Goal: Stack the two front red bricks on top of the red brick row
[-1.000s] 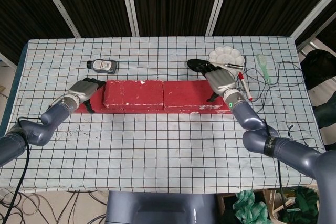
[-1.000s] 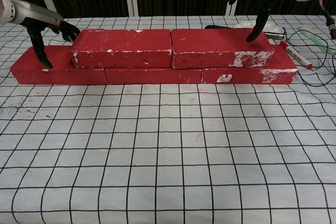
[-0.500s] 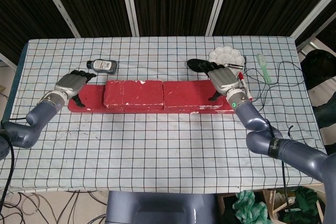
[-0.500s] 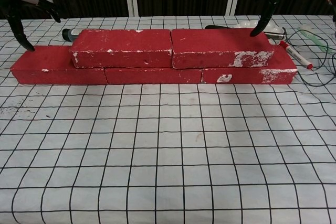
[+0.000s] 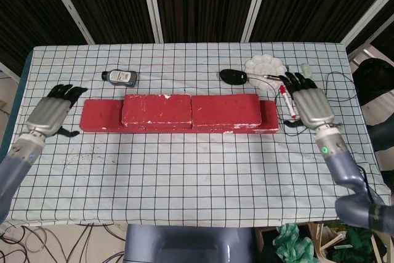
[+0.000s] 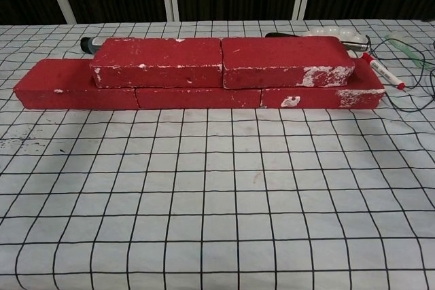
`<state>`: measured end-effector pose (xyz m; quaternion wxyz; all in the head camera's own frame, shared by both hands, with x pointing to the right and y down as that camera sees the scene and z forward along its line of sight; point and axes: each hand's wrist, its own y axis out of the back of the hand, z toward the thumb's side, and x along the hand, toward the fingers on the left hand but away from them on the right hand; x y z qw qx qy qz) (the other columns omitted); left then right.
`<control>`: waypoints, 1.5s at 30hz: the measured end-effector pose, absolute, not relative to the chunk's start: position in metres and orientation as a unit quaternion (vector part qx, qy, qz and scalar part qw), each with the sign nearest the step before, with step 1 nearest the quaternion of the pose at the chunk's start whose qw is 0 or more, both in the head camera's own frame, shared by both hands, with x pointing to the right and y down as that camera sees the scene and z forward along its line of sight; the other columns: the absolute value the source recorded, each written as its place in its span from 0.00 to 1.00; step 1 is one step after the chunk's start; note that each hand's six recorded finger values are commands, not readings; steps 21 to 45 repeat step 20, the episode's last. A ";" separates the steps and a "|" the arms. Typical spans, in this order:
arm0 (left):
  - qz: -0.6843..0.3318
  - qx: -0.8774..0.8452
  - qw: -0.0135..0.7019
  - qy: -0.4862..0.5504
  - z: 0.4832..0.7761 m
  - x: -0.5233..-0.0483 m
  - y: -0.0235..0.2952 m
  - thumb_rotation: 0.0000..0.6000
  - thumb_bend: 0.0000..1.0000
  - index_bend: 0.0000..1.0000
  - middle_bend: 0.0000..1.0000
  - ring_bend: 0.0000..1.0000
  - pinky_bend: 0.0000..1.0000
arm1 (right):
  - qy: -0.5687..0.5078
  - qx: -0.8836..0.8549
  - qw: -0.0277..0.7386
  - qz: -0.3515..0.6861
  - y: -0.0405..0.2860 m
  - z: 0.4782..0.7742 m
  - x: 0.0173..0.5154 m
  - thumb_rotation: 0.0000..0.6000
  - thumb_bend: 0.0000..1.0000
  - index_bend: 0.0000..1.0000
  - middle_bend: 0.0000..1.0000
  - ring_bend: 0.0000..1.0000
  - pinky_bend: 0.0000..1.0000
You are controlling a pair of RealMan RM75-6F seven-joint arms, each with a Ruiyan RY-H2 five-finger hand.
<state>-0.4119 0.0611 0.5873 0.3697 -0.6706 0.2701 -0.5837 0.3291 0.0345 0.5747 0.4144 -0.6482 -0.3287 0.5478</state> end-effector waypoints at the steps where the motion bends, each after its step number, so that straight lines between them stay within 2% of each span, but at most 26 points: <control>1: -0.585 -0.666 0.370 0.278 0.582 -0.422 0.074 1.00 0.03 0.08 0.09 0.00 0.01 | -0.333 -0.643 0.421 0.546 0.050 0.568 0.341 1.00 0.00 0.00 0.02 0.00 0.12; 11: -0.602 -0.628 0.349 0.348 0.547 -0.503 0.185 1.00 0.03 0.08 0.09 0.00 0.00 | -0.376 -0.621 0.415 0.548 0.195 0.536 0.409 1.00 0.00 0.00 0.02 0.00 0.12; 14: -0.599 -0.624 0.349 0.361 0.538 -0.516 0.209 1.00 0.03 0.08 0.09 0.00 0.00 | -0.380 -0.615 0.410 0.556 0.227 0.537 0.418 1.00 0.00 0.00 0.02 0.00 0.12; 17: -0.602 -0.623 0.350 0.356 0.534 -0.524 0.225 1.00 0.03 0.08 0.09 0.00 0.00 | -0.382 -0.609 0.410 0.561 0.245 0.542 0.422 1.00 0.00 0.00 0.02 0.00 0.12; 45: -0.597 -0.631 0.348 0.353 0.532 -0.520 0.229 1.00 0.03 0.08 0.09 0.00 0.00 | -0.375 -0.611 0.415 0.561 0.252 0.546 0.422 1.00 0.00 0.00 0.02 0.00 0.12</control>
